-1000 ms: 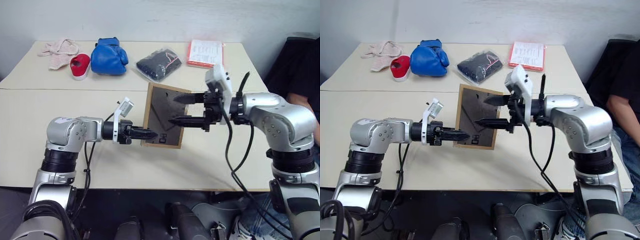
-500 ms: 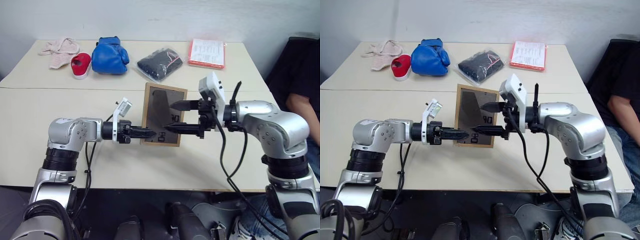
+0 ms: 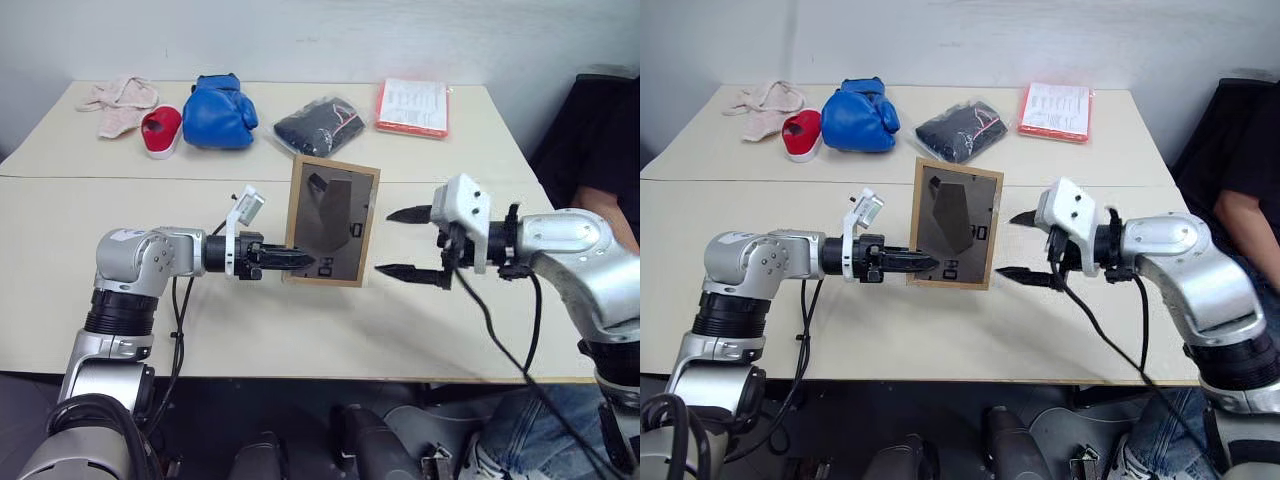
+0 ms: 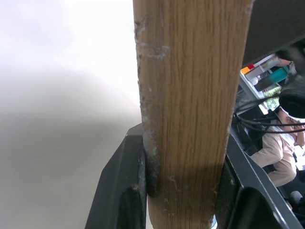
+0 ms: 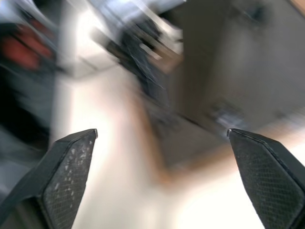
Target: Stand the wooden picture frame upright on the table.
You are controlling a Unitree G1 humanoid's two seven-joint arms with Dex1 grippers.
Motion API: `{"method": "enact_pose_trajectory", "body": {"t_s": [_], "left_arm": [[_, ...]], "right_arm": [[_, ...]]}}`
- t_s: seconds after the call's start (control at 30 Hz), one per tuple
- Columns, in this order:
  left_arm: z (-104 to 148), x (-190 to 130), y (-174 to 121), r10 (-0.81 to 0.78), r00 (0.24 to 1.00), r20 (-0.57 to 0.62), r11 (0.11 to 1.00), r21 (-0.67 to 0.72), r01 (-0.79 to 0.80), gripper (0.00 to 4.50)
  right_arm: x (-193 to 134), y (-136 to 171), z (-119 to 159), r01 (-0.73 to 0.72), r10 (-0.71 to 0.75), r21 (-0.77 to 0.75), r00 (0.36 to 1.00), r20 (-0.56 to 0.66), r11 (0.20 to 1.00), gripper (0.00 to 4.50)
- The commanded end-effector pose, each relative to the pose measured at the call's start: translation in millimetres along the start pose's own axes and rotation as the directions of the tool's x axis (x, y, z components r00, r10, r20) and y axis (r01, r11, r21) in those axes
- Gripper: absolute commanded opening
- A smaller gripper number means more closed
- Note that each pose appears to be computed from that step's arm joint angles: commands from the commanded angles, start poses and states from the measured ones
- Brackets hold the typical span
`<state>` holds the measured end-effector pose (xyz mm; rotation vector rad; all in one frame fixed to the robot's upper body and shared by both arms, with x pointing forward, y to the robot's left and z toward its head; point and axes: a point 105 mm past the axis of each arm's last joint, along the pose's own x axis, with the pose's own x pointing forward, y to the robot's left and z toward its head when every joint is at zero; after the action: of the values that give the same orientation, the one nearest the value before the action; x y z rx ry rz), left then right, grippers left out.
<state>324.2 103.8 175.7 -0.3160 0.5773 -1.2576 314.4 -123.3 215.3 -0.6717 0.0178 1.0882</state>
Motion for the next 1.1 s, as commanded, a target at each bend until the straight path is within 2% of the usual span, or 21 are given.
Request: {"method": "enact_pose_trajectory", "body": {"t_s": [0.03,0.1,0.13,0.17,0.23,0.3,0.53,0.63,0.8,0.93,1.1], "left_arm": [[9.9,-2.0,-12.9,-0.049,0.999,0.005,0.997,0.055,0.048,1.27],[10.6,-2.9,-12.6,-0.046,0.999,0.009,0.998,0.049,0.045,1.27],[11.0,-3.2,-12.5,-0.045,0.999,0.011,0.998,0.046,0.044,1.27],[11.4,-3.6,-12.7,-0.045,0.999,0.011,0.998,0.046,0.044,1.27],[11.4,-5.3,-14.4,-0.046,0.999,0.006,0.998,0.049,0.045,1.27],[11.0,-6.7,-15.8,-0.047,0.999,0.001,0.998,0.05,0.047,1.27],[14.3,-9.9,-23.0,-0.081,0.997,-0.003,0.996,0.034,0.081,1.27],[16.2,-11.0,-23.8,-0.079,0.997,-0.002,0.996,0.034,0.079,1.27],[17.4,-14.9,-25.1,-0.078,0.997,0.003,0.997,0.024,0.078,1.27],[14.6,-14.1,-25.1,-0.083,0.997,-0.001,0.996,0.011,0.083,1.27],[15.0,-13.0,-24.2,-0.086,0.996,0.001,0.996,0.003,0.086,1.27]], "right_arm": [[1.1,-18.7,-0.2,0.135,-0.146,-0.524,0.989,0.02,0.841,4.5],[1.9,-21.6,8.1,0.215,-0.181,-0.739,0.975,0.127,0.638,4.5],[2.2,-20.9,10.3,0.239,-0.174,-0.792,0.97,0.169,0.561,4.5],[2.2,-19.5,13.1,0.262,-0.158,-0.837,0.965,0.212,0.48,4.5],[2.6,-16.4,25.4,0.36,-0.128,-0.906,0.932,0.338,0.224,4.5],[7.1,-14.4,28.3,0.405,-0.087,-0.909,0.913,0.398,0.096,4.5],[44.6,-39.1,15.9,0.4,-0.112,-0.911,0.906,0.409,-0.099,4.5],[51.0,-46.9,3.2,0.364,-0.112,-0.922,0.919,0.379,-0.133,4.5],[46.8,-52.3,7.0,0.416,-0.083,-0.887,0.895,0.439,-0.201,4.5],[48.2,-45.6,21.7,0.506,0.0,-0.827,0.853,0.522,-0.246,3.58],[61.2,-37.1,21.8,0.514,0.061,-0.824,0.855,0.516,-0.238,1.84]]}}
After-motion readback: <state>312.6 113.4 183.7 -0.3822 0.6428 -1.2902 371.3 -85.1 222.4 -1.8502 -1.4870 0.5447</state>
